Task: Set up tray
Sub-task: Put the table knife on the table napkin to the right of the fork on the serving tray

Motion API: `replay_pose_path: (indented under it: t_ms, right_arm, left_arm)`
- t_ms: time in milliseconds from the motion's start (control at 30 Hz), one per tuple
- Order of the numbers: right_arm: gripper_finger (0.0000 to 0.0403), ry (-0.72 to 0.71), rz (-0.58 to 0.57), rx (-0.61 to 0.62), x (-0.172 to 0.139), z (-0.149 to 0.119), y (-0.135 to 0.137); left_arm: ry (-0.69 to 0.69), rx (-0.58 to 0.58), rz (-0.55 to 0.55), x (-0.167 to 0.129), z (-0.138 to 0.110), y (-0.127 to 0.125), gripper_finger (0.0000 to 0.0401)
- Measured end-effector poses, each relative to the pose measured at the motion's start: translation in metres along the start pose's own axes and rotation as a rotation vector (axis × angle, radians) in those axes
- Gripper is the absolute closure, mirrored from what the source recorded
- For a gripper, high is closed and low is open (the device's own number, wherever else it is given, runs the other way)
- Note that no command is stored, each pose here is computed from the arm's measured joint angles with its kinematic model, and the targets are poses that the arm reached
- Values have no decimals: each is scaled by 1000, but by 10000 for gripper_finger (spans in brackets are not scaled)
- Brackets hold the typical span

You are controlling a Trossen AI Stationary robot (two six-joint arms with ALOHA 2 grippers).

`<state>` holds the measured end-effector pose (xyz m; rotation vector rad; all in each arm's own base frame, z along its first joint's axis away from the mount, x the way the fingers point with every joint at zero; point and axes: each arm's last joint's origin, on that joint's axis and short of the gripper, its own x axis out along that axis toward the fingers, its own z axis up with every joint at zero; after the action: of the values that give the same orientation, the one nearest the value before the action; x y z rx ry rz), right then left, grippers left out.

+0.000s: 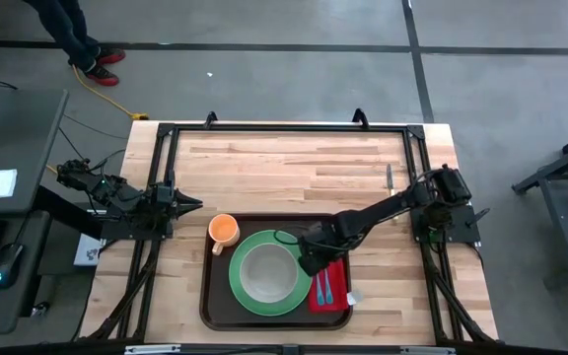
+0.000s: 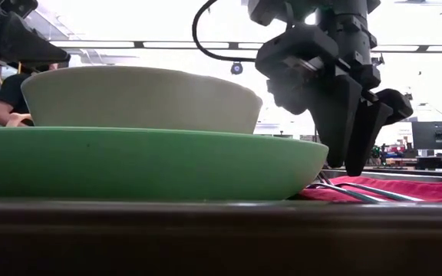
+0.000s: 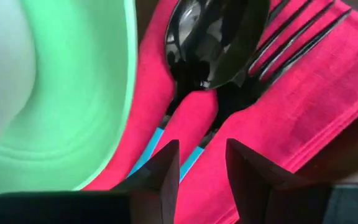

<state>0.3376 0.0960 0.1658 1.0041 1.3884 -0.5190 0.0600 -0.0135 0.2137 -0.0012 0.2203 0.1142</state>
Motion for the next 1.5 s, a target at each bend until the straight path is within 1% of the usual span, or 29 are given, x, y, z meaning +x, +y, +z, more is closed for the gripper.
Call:
replay_pose_path:
  t_ms: [333, 467, 567, 900, 1100, 1367, 1500]
  right_arm:
    - [295, -29, -22, -4, 2, -2, -1]
    - [295, 31, -38, 10, 16, -2, -7]
    - [295, 53, -36, 36, 19, -1, -9]
    - [295, 52, -24, 24, 18, 2, -9]
    - [295, 64, -16, -6, 18, 3, -9]
    - [295, 103, 5, 16, 17, 9, -10]
    - [295, 94, 12, 19, 13, 8, -10]
  left_arm:
    - [0, 0, 0, 0, 0, 0, 332]
    - [-1, -7, 0, 0, 0, 0, 332]
    - [-1, -12, 0, 0, 0, 0, 332]
    - [-3, -27, 0, 0, 0, 0, 332]
    - [-2, -27, 0, 0, 0, 0, 332]
    - [-2, -27, 0, 0, 0, 0, 332]
    - [-2, -27, 0, 0, 0, 0, 332]
